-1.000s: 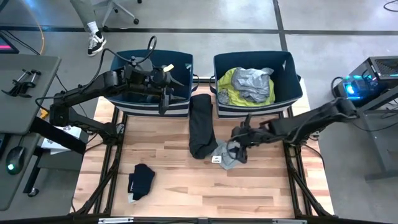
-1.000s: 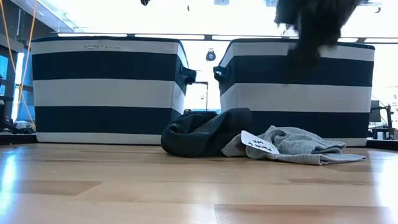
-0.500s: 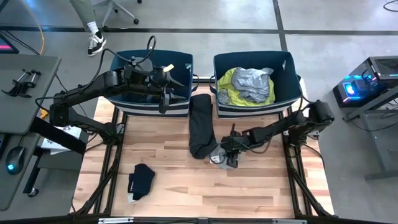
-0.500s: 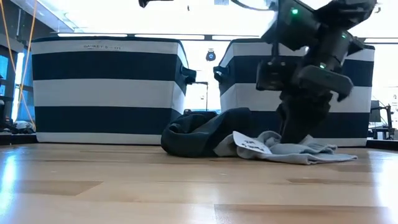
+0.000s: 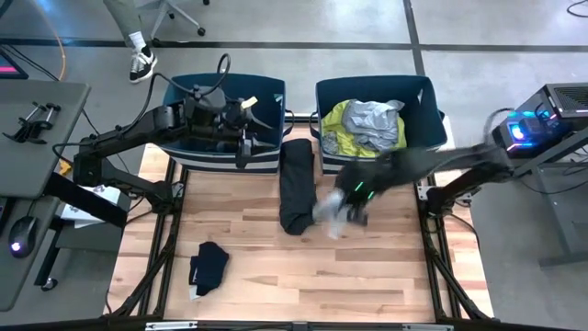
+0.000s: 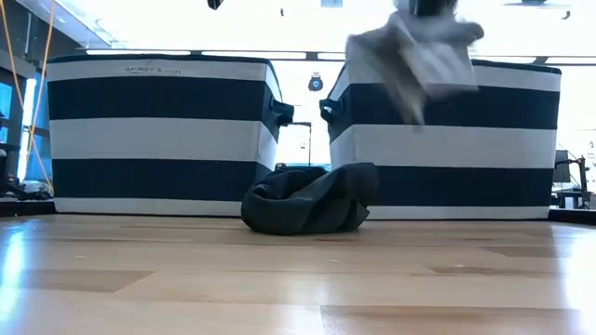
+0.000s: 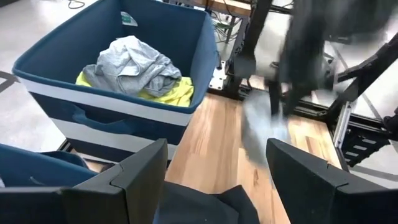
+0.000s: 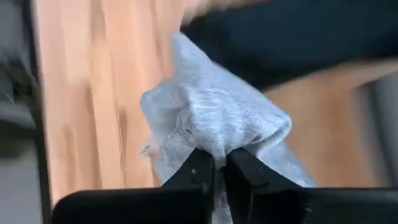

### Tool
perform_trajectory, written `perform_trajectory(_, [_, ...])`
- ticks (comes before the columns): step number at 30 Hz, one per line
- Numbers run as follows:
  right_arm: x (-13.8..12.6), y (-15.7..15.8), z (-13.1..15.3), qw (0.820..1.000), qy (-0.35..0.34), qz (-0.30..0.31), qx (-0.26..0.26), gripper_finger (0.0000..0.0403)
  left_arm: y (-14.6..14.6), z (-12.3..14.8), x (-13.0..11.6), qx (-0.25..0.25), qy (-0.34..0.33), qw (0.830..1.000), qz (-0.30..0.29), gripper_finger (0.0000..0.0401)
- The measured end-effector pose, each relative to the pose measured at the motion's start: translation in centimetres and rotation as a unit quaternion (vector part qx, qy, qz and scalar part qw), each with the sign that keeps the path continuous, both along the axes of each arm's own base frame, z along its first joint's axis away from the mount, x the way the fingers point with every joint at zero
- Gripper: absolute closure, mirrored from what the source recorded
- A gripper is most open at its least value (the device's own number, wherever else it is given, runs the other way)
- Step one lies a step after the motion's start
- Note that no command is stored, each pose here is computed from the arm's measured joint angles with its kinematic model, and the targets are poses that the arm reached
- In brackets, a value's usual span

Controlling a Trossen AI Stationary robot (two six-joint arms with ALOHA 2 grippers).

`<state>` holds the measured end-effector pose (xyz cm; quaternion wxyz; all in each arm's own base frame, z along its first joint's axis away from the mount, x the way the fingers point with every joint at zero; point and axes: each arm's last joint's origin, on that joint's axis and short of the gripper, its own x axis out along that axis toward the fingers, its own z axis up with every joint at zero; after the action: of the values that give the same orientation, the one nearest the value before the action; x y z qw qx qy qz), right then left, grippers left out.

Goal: Sort clothes
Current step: Put the gray shorts into the right blue laundry bin, then put the black shorts into the left blue laundry bin

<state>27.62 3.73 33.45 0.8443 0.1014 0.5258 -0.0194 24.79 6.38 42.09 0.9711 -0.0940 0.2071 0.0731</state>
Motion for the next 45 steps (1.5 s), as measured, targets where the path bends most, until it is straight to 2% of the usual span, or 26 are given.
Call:
perform_trajectory(3, [-2.3,-2.5,6.2,0.993,-0.072,-0.063,-0.066,0.0400,-0.2,0.0,0.1,0.001,0.000,1.000,-0.002,0.0144])
perform_trajectory(5, [-3.6,-4.3,9.2,0.977,-0.109,-0.128,-0.129,0.0399,-0.3,0.1,0.1,0.002,-0.003,1.000,-0.004,0.0144])
perform_trajectory(7, [-5.4,-6.3,11.8,0.952,-0.130,-0.199,-0.192,0.0399,-0.3,0.1,0.1,0.004,-0.003,1.000,-0.002,0.0144])
perform_trajectory(10, [-7.8,-9.4,14.0,0.911,-0.120,-0.290,-0.266,0.0400,-0.3,0.1,0.1,0.005,-0.003,1.000,0.001,0.0144])
perform_trajectory(12, [-8.6,-11.6,14.2,0.899,-0.104,-0.322,-0.278,0.0400,-0.3,0.1,0.1,0.005,-0.003,1.000,0.001,0.0144])
perform_trajectory(16, [-8.9,-16.2,11.5,0.907,-0.056,-0.354,-0.221,0.0400,-0.3,0.1,0.1,0.005,-0.002,1.000,0.002,0.0144])
perform_trajectory(18, [-8.8,-18.4,8.7,0.910,-0.019,-0.370,-0.187,0.0400,-0.3,0.1,0.1,0.006,-0.002,1.000,0.002,0.0144])
perform_trajectory(21, [-8.2,-21.2,3.2,0.909,0.041,-0.385,-0.154,0.0397,-0.3,0.1,0.1,0.005,-0.002,1.000,0.003,0.0144])
perform_trajectory(26, [-8.1,-23.7,-6.5,0.889,0.102,-0.434,-0.103,0.0363,-0.4,0.0,0.1,0.005,0.000,1.000,0.001,0.0144])
perform_trajectory(28, [-8.4,-24.3,-9.1,0.878,0.116,-0.458,-0.075,0.0335,-0.5,0.0,0.1,0.004,0.002,1.000,0.001,0.0144])
perform_trajectory(30, [-8.8,-24.7,-10.3,0.870,0.130,-0.473,-0.055,0.0301,-0.5,-0.1,0.1,-0.004,0.006,1.000,0.003,0.0144])
perform_trajectory(33, [-9.2,-24.8,-9.6,0.866,0.140,-0.478,-0.041,0.0249,-0.5,-0.2,0.0,-0.007,0.012,1.000,0.003,0.0144])
perform_trajectory(37, [-9.5,-24.3,-5.1,0.863,0.117,-0.488,-0.049,0.0202,-0.6,-0.4,0.0,-0.009,0.020,1.000,0.002,0.0144])
perform_trajectory(40, [-9.6,-23.5,-0.3,0.866,0.054,-0.492,-0.068,0.0183,-0.6,-0.3,0.0,-0.008,0.020,1.000,0.002,0.0144])
perform_trajectory(43, [-9.6,-21.7,3.2,0.870,0.004,-0.488,-0.069,0.0176,-0.6,-0.4,0.0,-0.005,0.020,1.000,0.000,0.0144])
perform_trajectory(45, [-9.2,-19.7,5.1,0.885,-0.040,-0.458,-0.072,0.0176,-0.6,-0.4,0.0,-0.003,0.021,1.000,-0.001,0.0144])
